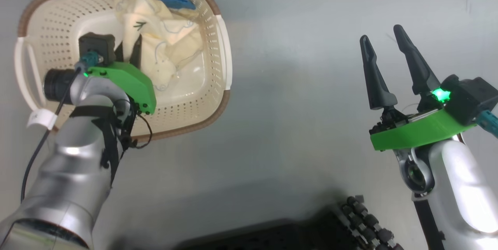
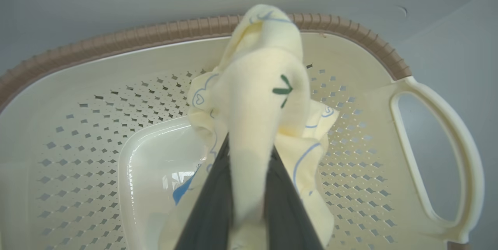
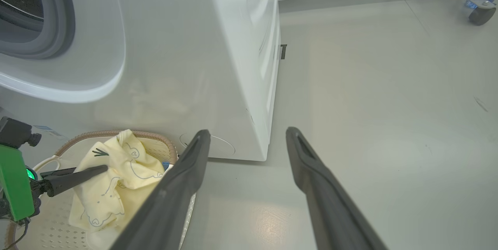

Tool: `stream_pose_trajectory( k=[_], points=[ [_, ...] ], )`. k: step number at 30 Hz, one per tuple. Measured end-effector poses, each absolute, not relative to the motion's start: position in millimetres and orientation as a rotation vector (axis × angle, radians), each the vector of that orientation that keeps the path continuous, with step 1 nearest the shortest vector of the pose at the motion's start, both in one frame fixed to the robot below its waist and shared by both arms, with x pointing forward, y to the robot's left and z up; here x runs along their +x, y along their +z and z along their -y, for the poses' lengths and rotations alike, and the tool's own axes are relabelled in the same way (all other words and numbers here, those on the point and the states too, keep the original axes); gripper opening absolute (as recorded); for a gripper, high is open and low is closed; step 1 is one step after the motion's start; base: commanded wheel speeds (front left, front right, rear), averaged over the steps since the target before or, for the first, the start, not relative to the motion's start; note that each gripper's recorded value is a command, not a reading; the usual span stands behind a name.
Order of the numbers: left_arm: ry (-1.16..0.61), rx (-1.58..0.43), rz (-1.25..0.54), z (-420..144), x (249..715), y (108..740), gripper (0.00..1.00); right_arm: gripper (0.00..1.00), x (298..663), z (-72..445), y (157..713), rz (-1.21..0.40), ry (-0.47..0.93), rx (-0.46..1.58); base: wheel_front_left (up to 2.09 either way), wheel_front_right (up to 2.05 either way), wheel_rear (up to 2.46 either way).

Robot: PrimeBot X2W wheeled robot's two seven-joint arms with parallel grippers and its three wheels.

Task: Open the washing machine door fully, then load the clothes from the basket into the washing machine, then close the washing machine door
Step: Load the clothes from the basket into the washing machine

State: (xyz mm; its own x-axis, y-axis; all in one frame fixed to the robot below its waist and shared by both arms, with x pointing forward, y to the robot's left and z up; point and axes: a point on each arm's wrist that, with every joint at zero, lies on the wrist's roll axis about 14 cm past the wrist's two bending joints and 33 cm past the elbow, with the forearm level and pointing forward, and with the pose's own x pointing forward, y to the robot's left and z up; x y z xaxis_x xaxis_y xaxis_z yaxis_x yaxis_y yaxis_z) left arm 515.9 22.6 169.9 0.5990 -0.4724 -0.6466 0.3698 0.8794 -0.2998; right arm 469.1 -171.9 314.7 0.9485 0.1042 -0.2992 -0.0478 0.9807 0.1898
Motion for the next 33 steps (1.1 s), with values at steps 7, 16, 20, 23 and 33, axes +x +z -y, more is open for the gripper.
stream_pose_trajectory(
  k=[7,16,20,23,33],
  points=[
    [-0.492,-0.154,-0.635,-28.3,528.5,227.1,0.00,1.00,473.2,165.9,343.6,-0.253,0.113,0.177,0.00,0.00,0.00],
    [-0.395,-0.194,-0.515,-57.2,517.0,279.8,0.00,1.00,466.1,157.5,372.8,-0.207,0.146,0.178,0.00,0.00,0.00],
    [-0.335,-0.214,-0.406,-72.9,520.4,320.4,0.00,1.00,464.1,153.5,391.5,-0.170,0.166,0.174,0.00,0.00,0.00],
    [-0.313,-0.217,-0.355,-80.4,521.5,338.5,0.00,1.00,460.8,151.2,397.4,-0.161,0.173,0.175,0.00,0.00,0.00],
    [-0.226,-0.190,-0.170,-115.6,507.0,409.7,0.00,1.00,443.0,141.7,426.2,-0.117,0.200,0.187,0.00,0.00,0.00]
  ],
)
